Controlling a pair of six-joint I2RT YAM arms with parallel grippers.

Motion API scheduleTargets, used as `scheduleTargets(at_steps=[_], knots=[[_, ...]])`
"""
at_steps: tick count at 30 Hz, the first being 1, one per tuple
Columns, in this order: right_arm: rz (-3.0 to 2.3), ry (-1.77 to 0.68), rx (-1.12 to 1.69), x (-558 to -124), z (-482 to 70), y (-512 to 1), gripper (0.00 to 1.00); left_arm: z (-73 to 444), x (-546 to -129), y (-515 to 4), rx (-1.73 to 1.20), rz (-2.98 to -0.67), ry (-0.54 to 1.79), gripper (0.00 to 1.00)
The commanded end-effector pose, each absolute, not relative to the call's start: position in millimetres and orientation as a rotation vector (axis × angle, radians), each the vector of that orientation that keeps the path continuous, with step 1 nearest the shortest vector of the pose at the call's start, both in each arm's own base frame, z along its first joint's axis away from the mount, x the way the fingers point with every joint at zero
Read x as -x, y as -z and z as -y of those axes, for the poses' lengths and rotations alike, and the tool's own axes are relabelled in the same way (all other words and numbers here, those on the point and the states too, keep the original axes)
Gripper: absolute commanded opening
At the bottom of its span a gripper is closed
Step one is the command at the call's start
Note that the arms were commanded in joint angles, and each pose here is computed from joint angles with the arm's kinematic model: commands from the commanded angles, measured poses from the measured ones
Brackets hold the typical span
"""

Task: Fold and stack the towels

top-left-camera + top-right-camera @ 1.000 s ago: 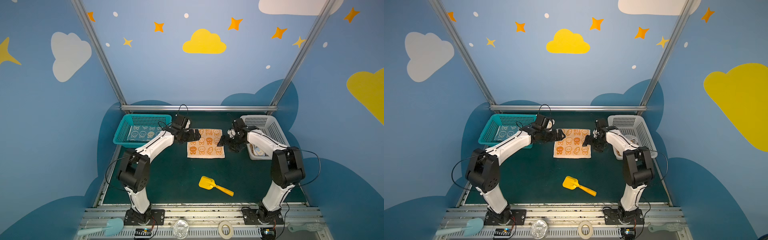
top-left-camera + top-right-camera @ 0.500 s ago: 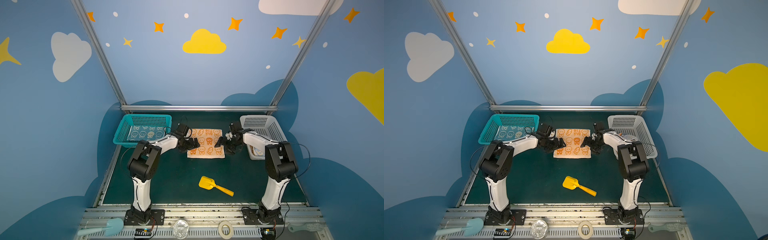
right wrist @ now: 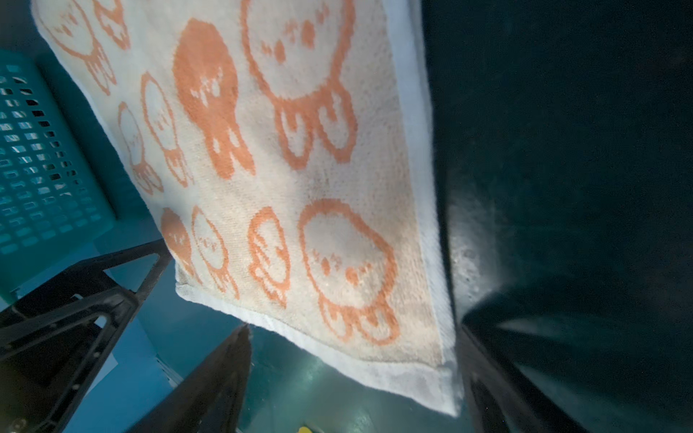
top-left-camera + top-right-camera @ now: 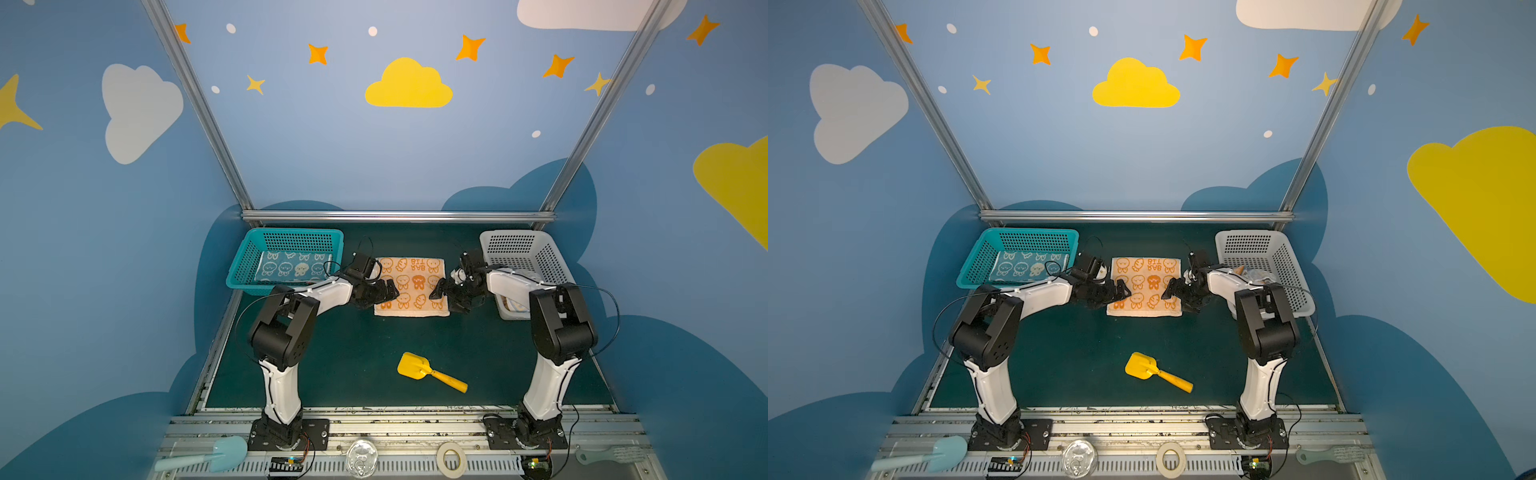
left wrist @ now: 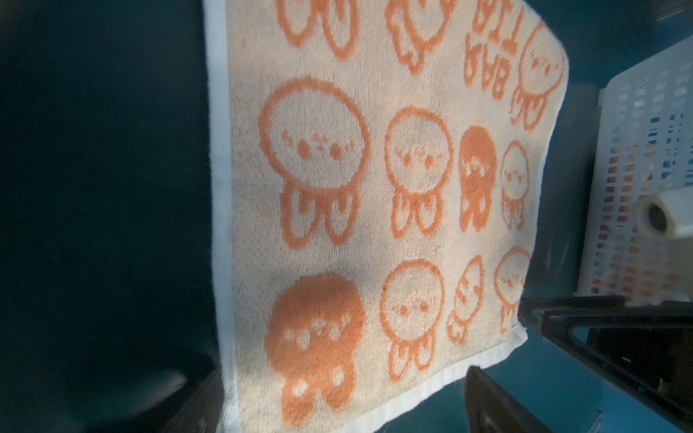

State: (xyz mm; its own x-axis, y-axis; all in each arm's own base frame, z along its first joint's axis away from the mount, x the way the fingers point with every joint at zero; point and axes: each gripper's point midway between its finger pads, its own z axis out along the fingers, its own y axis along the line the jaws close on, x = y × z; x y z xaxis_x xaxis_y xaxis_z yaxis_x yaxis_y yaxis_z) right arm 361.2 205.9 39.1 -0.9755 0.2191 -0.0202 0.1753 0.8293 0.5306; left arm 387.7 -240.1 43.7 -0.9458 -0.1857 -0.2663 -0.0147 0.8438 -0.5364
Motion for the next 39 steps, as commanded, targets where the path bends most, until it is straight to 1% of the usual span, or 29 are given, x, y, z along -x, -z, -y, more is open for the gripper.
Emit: scheduleTargets(at_steps=[1,5,7,10,14,17,21,23,28,31,36,39], knots=[[-3.001,-0.743,-0.302,-339.8,-194.3,-33.7,0.86,230.5,-365.4,-40.5,0.168,-2.782,0.746,0.99],[-2.926,-0.707,-0.252,-356.4,-188.4,-70.3,0.87,235.7,-380.0,-83.1,0.115,-2.687,0.782,0.99],[-2.888,-0.742,-0.242,-369.2,-189.2,-88.9,0.87,245.5,-393.1,-106.9,0.093,-2.64,0.874,0.99],[-2.846,-0.791,-0.227,-392.4,-194.9,-110.7,0.88,253.0,-422.0,-134.6,0.07,-2.582,0.9,0.99],[-2.764,-0.871,-0.248,-432.5,-206.5,-128.1,0.88,262.6,-463.2,-150.1,0.097,-2.528,0.931,0.99],[-2.728,-0.977,-0.272,-462.4,-218.0,-128.4,0.88,271.0,-490.0,-150.3,0.124,-2.498,0.961,0.99],[-2.668,-1.129,-0.266,-493.9,-233.8,-124.1,0.88,277.2,-520.3,-137.9,0.163,-2.475,0.984,0.99],[-2.655,-1.152,-0.266,-506.0,-237.6,-119.4,0.88,284.3,-533.8,-132.7,0.144,-2.459,1.035,0.99],[-2.633,-1.231,-0.31,-528.7,-239.9,-102.7,0.88,285.8,-561.1,-110.6,0.181,-2.466,1.046,0.99],[-2.632,-1.255,-0.305,-537.7,-244.3,-94.0,0.88,284.4,-573.6,-99.1,0.215,-2.468,1.053,0.99],[-2.602,-1.302,-0.274,-548.7,-252.3,-88.9,0.88,276.6,-581.9,-91.3,0.224,-2.473,1.007,1.0],[-2.587,-1.319,-0.272,-556.3,-256.3,-85.2,0.88,271.4,-585.5,-82.5,0.253,-2.479,1.029,0.99]])
